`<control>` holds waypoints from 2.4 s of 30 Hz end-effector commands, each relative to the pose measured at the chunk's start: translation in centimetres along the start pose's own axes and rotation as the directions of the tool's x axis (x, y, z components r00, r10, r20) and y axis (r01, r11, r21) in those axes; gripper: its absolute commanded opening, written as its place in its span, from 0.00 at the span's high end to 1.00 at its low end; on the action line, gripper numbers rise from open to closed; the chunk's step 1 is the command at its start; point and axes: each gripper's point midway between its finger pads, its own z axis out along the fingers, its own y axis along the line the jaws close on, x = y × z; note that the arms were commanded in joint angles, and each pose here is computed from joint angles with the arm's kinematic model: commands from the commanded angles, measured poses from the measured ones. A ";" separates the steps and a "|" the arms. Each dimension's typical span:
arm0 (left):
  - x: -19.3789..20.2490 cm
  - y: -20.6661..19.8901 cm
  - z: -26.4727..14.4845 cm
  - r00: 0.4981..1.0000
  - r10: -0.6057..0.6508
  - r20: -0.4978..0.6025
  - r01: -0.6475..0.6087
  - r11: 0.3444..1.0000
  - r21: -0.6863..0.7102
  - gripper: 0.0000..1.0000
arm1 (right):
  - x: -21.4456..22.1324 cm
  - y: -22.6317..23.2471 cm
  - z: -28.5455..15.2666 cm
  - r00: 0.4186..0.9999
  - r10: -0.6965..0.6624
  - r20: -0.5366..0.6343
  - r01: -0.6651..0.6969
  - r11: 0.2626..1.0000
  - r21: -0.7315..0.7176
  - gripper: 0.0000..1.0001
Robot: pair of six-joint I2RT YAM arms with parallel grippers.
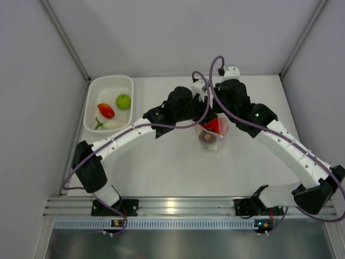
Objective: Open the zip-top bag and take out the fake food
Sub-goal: Pick up the fake fruit from the zipper food storage bag.
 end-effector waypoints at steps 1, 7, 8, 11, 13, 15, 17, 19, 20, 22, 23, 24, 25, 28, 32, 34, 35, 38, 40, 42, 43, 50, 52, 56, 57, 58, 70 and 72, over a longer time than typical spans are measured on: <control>0.6 0.1 1.1 0.990 0.129 0.053 -0.132 0.990 0.050 0.93 | -1.9 0.1 -1.3 0.996 0.051 0.070 -0.050 0.998 -0.026 1.00; 3.0 0.8 2.6 0.977 0.211 0.044 -0.214 0.971 0.103 1.00 | -2.2 -0.3 -1.8 0.994 0.064 0.084 -0.062 0.998 -0.028 1.00; 3.7 1.0 2.8 0.976 0.217 0.026 -0.219 0.969 0.111 1.00 | -2.3 -0.3 -1.9 0.994 0.064 0.087 -0.062 0.998 -0.029 1.00; 5.6 1.1 3.1 0.969 0.246 -0.011 -0.241 0.957 0.160 1.00 | -2.2 -0.6 -1.9 0.994 0.064 0.087 -0.062 0.998 -0.025 1.00; 6.7 1.1 3.0 0.966 0.255 -0.033 -0.245 0.952 0.185 1.00 | -2.0 -0.8 -1.8 0.995 0.064 0.083 -0.062 0.998 -0.022 1.00; 7.6 1.3 2.8 0.964 0.261 -0.049 -0.247 0.950 0.192 1.00 | -2.0 -1.1 -1.7 0.994 0.069 0.084 -0.067 0.998 -0.019 1.00; 7.6 1.7 2.3 0.963 0.268 -0.044 -0.257 0.952 0.169 1.00 | -1.9 -1.3 -1.7 0.993 0.075 0.086 -0.074 0.997 -0.017 1.00; 8.7 2.3 1.8 0.959 0.275 -0.063 -0.263 0.952 0.158 1.00 | -1.8 -1.5 -1.7 0.993 0.075 0.086 -0.074 0.997 -0.016 1.00; 8.9 2.3 1.5 0.958 0.279 -0.064 -0.266 0.951 0.159 1.00 | -1.8 -1.6 -1.6 0.993 0.077 0.087 -0.076 0.997 -0.014 1.00; 9.8 2.8 1.2 0.953 0.291 -0.081 -0.276 0.948 0.158 1.00 | -1.9 -1.7 -1.6 0.992 0.079 0.094 -0.078 0.997 -0.018 1.00; 10.1 3.1 1.2 0.952 0.292 -0.091 -0.277 0.949 0.149 1.00 | -2.1 -1.7 -1.6 0.992 0.079 0.099 -0.077 0.997 -0.025 1.00; 10.5 3.4 1.1 0.951 0.291 -0.107 -0.275 0.951 0.140 1.00 | -2.1 -1.6 -1.6 0.992 0.078 0.102 -0.075 0.997 -0.029 1.00; 10.7 3.6 1.1 0.948 0.296 -0.119 -0.281 0.951 0.133 1.00 | -2.4 -1.4 -1.8 0.991 0.074 0.112 -0.069 0.996 -0.047 1.00; 12.2 4.7 0.8 0.935 0.301 -0.187 -0.285 0.952 0.111 1.00 | -3.0 -1.2 -2.0 0.988 0.069 0.137 -0.060 0.996 -0.067 1.00; 13.2 5.1 0.1 0.921 0.313 -0.231 -0.296 0.949 0.107 1.00 | -3.1 -0.1 -1.8 0.990 0.042 0.135 -0.026 0.993 -0.118 1.00; 13.1 5.0 -0.3 0.916 0.329 -0.231 -0.312 0.944 0.105 1.00 | -2.9 0.6 -1.3 0.993 0.035 0.116 -0.018 0.990 -0.142 1.00; 13.0 4.9 -0.4 0.915 0.335 -0.226 -0.318 0.942 0.109 0.99 | -2.9 0.8 -1.2 0.993 0.029 0.112 -0.012 0.989 -0.148 1.00; 12.9 4.0 -0.9 0.904 0.366 -0.220 -0.340 0.929 0.148 0.92 | -2.8 1.5 -0.7 0.995 0.009 0.095 0.007 0.985 -0.171 1.00; 12.7 4.9 -0.9 0.902 0.366 -0.228 -0.357 0.930 0.083 0.91 | -3.3 1.8 -0.9 0.995 0.007 0.104 0.013 0.982 -0.190 1.00; 12.2 6.5 -0.8 0.913 0.325 -0.245 -0.341 0.940 -0.023 0.92 | -3.6 2.0 -1.5 0.993 0.016 0.120 0.009 0.977 -0.213 1.00; 11.8 6.8 -0.8 0.914 0.313 -0.259 -0.338 0.939 -0.057 0.92 | -3.5 2.1 -1.7 0.992 0.018 0.122 0.010 0.975 -0.222 1.00; 10.0 9.5 -0.3 0.949 0.198 -0.247 -0.266 0.921 -0.285 0.71 | -2.1 2.7 -2.5 0.995 0.016 0.103 0.014 0.959 -0.283 1.00; 9.8 9.4 -0.2 0.954 0.181 -0.238 -0.249 0.922 -0.295 0.66 | -1.5 2.9 -2.5 0.996 0.013 0.090 0.014 0.956 -0.292 1.00; 8.9 9.7 0.2 0.964 0.158 -0.213 -0.224 0.915 -0.335 0.53 | -0.7 3.2 -2.7 0.997 0.017 0.077 0.008 0.949 -0.314 1.00; 8.7 9.7 0.3 0.967 0.148 -0.207 -0.214 0.914 -0.346 0.48 | -0.5 3.3 -2.7 0.997 0.017 0.076 0.008 0.948 -0.317 1.00; 8.7 9.9 0.3 0.968 0.145 -0.206 -0.212 0.910 -0.355 0.46 | -0.5 3.2 -2.7 0.997 0.017 0.076 0.008 0.949 -0.316 1.00; 7.3 10.1 0.6 0.964 0.181 -0.194 -0.246 0.885 -0.395 0.32 | 0.5 3.3 -2.0 0.998 0.013 0.065 0.008 0.950 -0.313 1.00; 6.1 9.5 0.1 0.969 0.187 -0.163 -0.238 0.886 -0.398 0.32 | 0.7 3.2 -1.9 0.998 0.012 0.060 0.007 0.951 -0.309 1.00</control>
